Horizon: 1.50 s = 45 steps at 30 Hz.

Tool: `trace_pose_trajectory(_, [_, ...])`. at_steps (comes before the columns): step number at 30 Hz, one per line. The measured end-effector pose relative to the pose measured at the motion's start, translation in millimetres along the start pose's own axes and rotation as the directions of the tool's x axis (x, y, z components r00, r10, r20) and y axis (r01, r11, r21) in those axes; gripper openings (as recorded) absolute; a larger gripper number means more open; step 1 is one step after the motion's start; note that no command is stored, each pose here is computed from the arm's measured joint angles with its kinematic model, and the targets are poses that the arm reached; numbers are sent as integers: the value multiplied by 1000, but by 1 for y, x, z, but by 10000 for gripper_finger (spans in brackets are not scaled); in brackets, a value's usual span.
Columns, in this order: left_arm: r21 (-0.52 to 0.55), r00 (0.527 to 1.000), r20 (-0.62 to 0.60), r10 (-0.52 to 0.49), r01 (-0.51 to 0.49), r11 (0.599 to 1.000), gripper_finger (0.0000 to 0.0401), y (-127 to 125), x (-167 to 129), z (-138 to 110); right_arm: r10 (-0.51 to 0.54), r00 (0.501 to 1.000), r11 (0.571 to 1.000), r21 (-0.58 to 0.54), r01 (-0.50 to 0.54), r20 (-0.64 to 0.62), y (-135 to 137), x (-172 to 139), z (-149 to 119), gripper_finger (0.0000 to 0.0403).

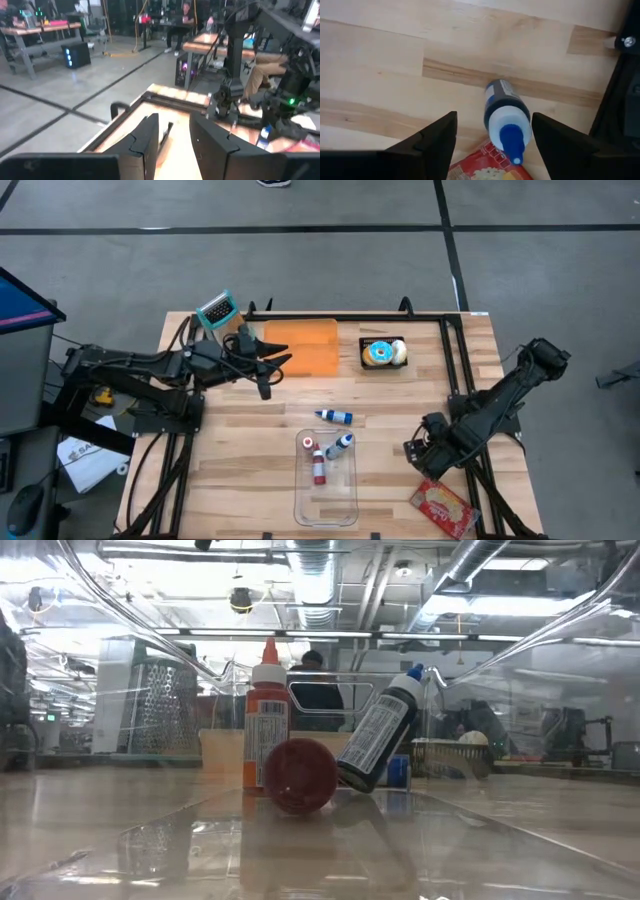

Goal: Pick & Place Food Item
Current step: Put the right blue food coloring bottle into the transparent bin

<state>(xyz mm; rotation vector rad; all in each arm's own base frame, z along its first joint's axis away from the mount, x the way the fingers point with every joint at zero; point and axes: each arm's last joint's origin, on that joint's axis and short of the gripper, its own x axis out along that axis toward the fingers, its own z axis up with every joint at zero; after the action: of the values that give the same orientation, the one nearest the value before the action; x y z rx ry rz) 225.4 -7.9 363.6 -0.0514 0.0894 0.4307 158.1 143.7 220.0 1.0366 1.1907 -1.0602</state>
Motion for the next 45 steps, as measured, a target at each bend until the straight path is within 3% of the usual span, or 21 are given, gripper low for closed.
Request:
trace_pose_trajectory(14, [-4,999,-42,-1,0,1000,104,8,-17,1,-40,999,999,15,40,-14,-5,8,0,197])
trace_pose_trajectory(23, [-29,997,-83,8,-11,1000,104,15,-29,0,-48,998,999,18,48,-30,-5,7,-1,102])
trace_pose_trajectory(30, [-36,973,-226,35,-44,998,104,30,-59,-11,8,999,1000,21,-9,37,3,4,9,102])
trace_pose_trajectory(34, [-34,933,-354,68,-86,996,104,41,-81,-28,70,989,998,-17,-68,131,19,-6,31,102])
trace_pose_trajectory(40, [-181,916,-399,29,-110,977,104,47,-96,-80,189,950,974,-167,-150,248,53,-37,84,102])
trace_pose_trajectory(42, [-240,917,-399,-1,-103,965,104,44,-96,-103,300,924,934,-271,-233,236,68,-55,98,102])
trace_pose_trajectory(45, [-322,943,-317,-97,-10,947,104,32,-90,-133,456,876,837,-411,-363,156,84,-88,105,102])
